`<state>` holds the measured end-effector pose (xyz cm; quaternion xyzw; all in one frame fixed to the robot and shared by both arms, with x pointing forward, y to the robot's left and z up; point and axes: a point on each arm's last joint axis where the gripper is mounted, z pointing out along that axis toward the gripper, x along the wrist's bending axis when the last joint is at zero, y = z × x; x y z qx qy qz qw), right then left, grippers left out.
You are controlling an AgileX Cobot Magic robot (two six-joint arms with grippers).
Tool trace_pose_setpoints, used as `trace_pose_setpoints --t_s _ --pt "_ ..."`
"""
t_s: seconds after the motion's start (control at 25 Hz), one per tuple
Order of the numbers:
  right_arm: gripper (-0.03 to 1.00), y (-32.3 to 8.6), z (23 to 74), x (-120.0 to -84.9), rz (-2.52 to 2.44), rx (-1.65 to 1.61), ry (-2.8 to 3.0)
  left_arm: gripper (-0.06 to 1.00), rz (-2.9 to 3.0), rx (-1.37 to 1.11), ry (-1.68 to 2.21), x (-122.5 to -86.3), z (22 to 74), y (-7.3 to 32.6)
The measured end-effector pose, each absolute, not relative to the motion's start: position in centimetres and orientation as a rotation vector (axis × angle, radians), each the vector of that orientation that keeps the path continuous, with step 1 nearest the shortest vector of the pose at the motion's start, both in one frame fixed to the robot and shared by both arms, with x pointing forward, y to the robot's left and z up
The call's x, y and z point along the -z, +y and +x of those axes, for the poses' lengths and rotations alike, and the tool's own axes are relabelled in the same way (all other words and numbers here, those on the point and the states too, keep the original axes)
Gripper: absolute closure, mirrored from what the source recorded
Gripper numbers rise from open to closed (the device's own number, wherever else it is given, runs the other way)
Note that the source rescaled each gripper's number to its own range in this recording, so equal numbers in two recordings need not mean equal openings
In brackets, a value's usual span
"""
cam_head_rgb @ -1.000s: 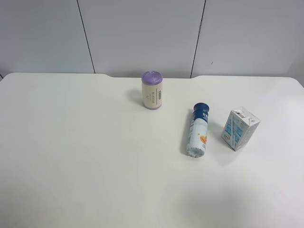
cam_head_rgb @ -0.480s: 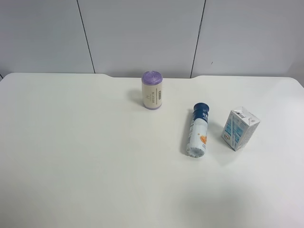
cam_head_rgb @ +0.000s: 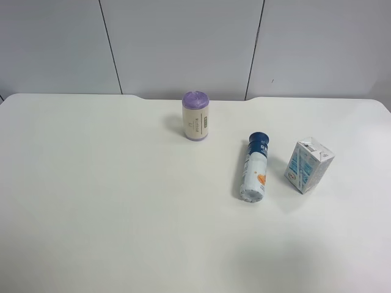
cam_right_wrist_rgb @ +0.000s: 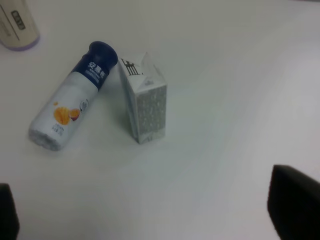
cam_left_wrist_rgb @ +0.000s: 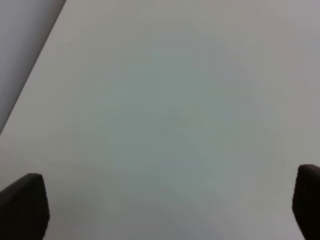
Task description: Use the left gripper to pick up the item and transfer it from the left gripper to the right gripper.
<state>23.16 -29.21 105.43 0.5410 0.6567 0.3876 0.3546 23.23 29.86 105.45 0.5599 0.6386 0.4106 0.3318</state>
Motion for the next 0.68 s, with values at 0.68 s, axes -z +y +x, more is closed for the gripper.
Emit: trace_pose_setpoints --t_s 0.68 --pt "-0.03 -29.21 23.16 -105.43 1.398 -1.002 1.697 -0.05 1.463 -1.073 1.669 -105.45 23.23 29.86"
